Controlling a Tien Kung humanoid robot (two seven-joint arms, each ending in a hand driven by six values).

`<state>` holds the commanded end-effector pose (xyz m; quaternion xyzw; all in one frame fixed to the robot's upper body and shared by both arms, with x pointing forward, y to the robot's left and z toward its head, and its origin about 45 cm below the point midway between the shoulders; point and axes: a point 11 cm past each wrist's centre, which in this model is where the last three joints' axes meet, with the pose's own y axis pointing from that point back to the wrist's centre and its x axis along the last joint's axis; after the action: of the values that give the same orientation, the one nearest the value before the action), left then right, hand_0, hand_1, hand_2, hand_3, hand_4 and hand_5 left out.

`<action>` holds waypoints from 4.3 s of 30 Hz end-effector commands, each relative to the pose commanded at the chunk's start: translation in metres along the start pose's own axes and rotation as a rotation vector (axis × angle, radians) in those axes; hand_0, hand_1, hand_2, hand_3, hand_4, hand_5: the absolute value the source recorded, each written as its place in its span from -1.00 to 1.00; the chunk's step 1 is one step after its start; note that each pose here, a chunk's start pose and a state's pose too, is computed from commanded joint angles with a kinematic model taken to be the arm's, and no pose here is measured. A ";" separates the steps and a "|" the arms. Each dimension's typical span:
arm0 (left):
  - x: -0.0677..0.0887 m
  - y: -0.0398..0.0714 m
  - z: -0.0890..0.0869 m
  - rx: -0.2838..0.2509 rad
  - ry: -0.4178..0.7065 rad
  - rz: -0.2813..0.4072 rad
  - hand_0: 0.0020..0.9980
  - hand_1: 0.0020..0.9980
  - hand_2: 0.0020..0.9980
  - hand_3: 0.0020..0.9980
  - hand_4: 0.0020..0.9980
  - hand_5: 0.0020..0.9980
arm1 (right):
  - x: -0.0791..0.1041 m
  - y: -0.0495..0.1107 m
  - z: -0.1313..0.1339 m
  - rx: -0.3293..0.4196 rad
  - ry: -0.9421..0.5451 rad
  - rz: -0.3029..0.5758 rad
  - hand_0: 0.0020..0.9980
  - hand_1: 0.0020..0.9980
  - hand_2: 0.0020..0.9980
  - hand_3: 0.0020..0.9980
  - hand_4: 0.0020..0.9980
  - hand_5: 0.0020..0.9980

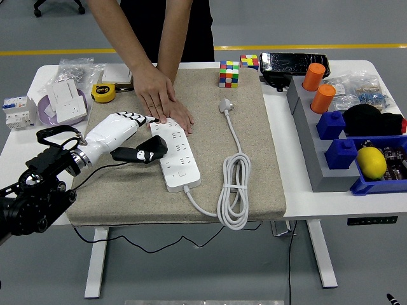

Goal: Pick up the plug,place it near the board,insert it into the board,press the button

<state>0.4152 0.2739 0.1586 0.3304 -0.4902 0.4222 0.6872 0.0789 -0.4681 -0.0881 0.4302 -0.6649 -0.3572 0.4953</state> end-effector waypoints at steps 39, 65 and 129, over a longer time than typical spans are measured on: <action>-0.036 0.061 0.060 0.247 0.695 -0.067 1.00 1.00 1.00 1.00 1.00 1.00 | -0.004 0.000 0.009 -0.011 -0.020 -0.004 0.71 0.57 0.54 0.62 1.00 1.00; -0.035 0.042 0.080 0.139 0.376 -0.151 1.00 1.00 1.00 0.98 1.00 1.00 | -0.002 0.000 0.007 -0.008 -0.013 0.000 0.71 0.57 0.54 0.62 1.00 1.00; -0.003 0.037 0.141 0.122 0.403 -0.154 0.17 0.16 0.08 0.81 0.73 0.25 | 0.001 0.000 0.004 -0.005 -0.014 0.006 0.71 0.57 0.54 0.62 1.00 1.00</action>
<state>0.3258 0.1663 0.1994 0.3168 -0.2900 0.4547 0.7803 0.0752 -0.4686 -0.0886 0.4244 -0.6686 -0.3605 0.4928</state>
